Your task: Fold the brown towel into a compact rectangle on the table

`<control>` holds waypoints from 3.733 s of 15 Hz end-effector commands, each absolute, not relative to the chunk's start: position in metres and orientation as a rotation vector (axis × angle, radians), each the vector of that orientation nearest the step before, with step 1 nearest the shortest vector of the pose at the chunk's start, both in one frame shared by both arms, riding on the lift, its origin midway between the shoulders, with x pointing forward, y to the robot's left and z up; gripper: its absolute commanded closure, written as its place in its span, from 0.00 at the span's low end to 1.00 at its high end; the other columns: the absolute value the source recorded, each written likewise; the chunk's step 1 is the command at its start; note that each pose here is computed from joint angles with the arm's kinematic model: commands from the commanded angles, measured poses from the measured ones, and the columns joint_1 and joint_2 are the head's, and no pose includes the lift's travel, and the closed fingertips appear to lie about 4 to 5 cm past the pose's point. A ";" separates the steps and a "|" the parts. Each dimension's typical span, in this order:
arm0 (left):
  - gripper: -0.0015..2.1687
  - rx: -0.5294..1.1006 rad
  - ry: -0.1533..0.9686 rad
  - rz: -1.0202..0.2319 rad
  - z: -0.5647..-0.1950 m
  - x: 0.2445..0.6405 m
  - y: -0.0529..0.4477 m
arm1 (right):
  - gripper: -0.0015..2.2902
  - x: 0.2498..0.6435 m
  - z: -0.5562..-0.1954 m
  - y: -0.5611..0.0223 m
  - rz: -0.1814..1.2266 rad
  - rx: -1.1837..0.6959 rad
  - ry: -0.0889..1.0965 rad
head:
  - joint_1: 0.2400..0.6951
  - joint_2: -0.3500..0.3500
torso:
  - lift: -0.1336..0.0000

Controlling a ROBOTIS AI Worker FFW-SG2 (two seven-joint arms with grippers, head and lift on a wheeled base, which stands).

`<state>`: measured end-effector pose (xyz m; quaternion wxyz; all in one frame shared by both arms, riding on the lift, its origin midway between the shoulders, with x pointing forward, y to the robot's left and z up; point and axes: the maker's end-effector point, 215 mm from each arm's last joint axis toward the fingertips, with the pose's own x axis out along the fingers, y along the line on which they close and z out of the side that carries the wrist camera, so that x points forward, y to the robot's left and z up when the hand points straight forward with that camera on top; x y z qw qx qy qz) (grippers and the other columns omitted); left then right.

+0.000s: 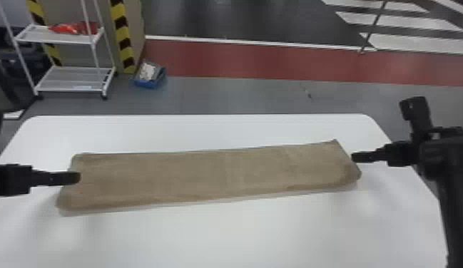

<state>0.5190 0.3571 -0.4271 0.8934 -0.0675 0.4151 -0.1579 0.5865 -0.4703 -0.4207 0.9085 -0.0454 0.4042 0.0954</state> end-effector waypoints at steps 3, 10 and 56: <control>0.07 -0.255 0.924 -0.272 -0.439 0.512 0.357 | 0.06 0.585 -0.423 -0.472 0.199 -0.107 0.831 | 1.00 0.34 | 0.07; 0.07 -0.267 0.982 -0.277 -0.459 0.514 0.344 | 0.06 0.583 -0.425 -0.474 0.198 -0.112 0.834 | 1.00 0.33 | 0.07; 0.99 -0.040 0.831 -0.671 -0.334 0.487 0.062 | 0.06 0.549 -0.425 -0.520 0.153 -0.067 0.819 | 1.00 0.00 | 0.07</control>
